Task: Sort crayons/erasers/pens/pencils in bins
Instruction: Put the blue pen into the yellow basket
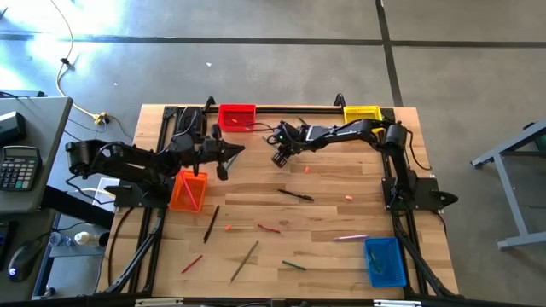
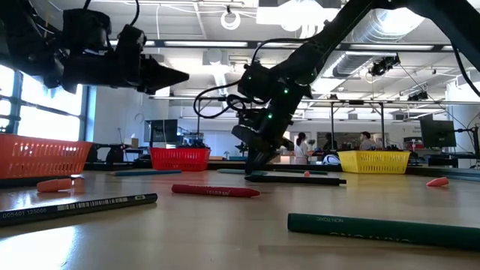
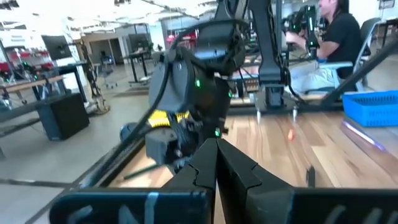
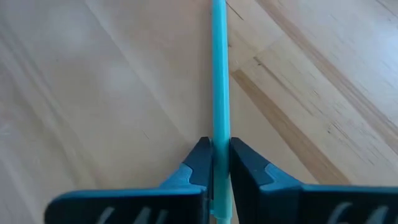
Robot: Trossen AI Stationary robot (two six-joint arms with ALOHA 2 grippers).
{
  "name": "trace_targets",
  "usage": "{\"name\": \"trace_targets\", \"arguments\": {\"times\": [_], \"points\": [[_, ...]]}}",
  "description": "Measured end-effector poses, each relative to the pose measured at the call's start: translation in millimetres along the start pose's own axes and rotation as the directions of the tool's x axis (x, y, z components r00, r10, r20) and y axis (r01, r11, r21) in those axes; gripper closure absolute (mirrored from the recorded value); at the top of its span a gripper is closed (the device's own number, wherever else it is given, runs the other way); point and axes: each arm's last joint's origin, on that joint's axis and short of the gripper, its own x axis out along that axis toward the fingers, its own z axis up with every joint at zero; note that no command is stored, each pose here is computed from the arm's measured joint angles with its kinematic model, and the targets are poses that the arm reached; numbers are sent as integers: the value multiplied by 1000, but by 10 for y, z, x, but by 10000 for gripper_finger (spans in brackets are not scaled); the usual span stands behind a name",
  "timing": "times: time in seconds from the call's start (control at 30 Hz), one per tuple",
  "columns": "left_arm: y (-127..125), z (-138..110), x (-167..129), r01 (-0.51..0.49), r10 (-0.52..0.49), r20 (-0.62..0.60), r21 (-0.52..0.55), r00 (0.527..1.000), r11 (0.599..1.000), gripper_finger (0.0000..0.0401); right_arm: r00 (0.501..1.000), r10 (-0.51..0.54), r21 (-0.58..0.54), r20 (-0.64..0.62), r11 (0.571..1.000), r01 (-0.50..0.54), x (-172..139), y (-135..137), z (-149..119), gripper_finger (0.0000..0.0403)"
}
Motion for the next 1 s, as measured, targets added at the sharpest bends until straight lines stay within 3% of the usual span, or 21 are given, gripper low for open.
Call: {"name": "trace_targets", "arguments": {"times": [0.3, 0.67, 0.87, 1.0], "points": [[42, 150, 116, -5, 3, 49, 43, 999, 999, 401, 1000, 10, -13, 7, 1000, -9, -379, 42, 50, 373], [71, 261, 187, -11, 7, 90, 52, 996, 999, 401, 981, -193, 4, 5, 981, 193, -1300, -75, 21, 372], [71, 262, 187, -12, 7, 90, 52, 996, 999, 401, 884, -459, 19, -91, 887, 462, -1918, -449, -178, 371], [71, 261, 187, -12, 7, 90, 52, 996, 999, 401, 774, -607, -130, -181, 794, 593, -2149, -783, -287, 371]]}}
